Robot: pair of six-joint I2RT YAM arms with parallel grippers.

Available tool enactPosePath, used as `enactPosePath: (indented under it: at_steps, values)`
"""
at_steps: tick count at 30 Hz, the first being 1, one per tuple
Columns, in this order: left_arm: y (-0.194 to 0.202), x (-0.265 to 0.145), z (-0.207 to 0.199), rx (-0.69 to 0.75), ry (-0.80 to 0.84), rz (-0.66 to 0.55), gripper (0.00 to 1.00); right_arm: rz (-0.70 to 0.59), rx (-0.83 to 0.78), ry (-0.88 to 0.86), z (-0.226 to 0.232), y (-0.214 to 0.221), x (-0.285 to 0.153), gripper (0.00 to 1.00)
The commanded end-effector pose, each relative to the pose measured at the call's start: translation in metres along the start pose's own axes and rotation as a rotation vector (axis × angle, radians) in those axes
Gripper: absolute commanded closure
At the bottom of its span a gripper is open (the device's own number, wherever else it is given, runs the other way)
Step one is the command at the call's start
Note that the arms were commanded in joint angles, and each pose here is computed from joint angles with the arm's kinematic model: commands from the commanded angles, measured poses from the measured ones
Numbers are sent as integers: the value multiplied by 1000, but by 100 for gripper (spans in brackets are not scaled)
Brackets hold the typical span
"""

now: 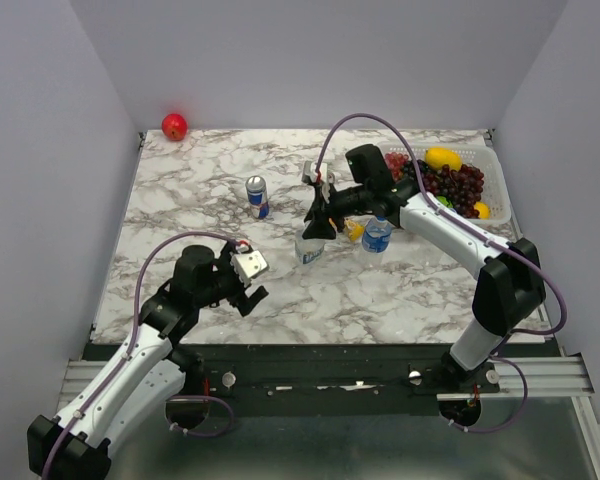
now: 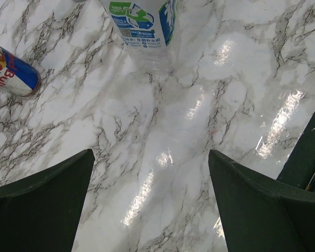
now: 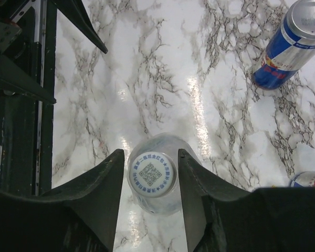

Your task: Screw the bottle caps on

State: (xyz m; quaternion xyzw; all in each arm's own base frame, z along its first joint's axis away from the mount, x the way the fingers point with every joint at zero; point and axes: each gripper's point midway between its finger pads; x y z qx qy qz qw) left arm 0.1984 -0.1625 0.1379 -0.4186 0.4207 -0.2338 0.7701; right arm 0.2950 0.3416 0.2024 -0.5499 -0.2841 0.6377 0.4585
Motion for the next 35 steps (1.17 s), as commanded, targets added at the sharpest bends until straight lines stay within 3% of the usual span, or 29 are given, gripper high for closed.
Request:
enactPosePath:
  at_steps: [1, 5, 6, 9, 14, 17, 21, 23, 25, 29, 35]
  values:
    - [-1, 2, 2, -8, -7, -14, 1, -22, -29, -6, 5, -6, -3, 46]
    - [-2, 2, 0, -1, 6, -23, 1, -27, -34, -5, 4, -9, -4, 43]
    - [-2, 3, 0, -5, 4, -23, 1, -36, -38, -1, 3, -14, -5, 26]
    - [-2, 3, 3, -9, -12, -17, 1, -70, -56, 12, 5, -34, -12, 1]
    - [-16, 4, 16, -25, -58, -54, 1, -100, -64, 119, 8, -72, -41, 1]
    - [-28, 1, 44, -96, -192, -79, 1, -118, 5, 365, -14, -90, -73, 1]
    - [-36, -20, 104, -287, -504, -105, 1, -131, 110, 808, -62, -99, -132, 1]
    - [-34, -45, 144, -450, -726, -124, 1, -94, 120, 1033, -83, -96, -167, 0]
    - [-21, -66, 171, -568, -892, -115, 1, -58, 109, 1152, -93, -88, -191, 1]
    - [-9, -84, 195, -687, -1008, -85, 1, -97, 141, 1268, -105, -79, -235, 1]
    - [-35, -79, 206, -616, -923, -120, 1, -165, 105, 1290, -98, -98, -267, 1]
Point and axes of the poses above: each gripper's point midway between its finger pads, its own x axis out along the fingers, its own z axis along the line the jaws close on, y = z × x, and after that the axes turned 9 degrees about x, right-handed
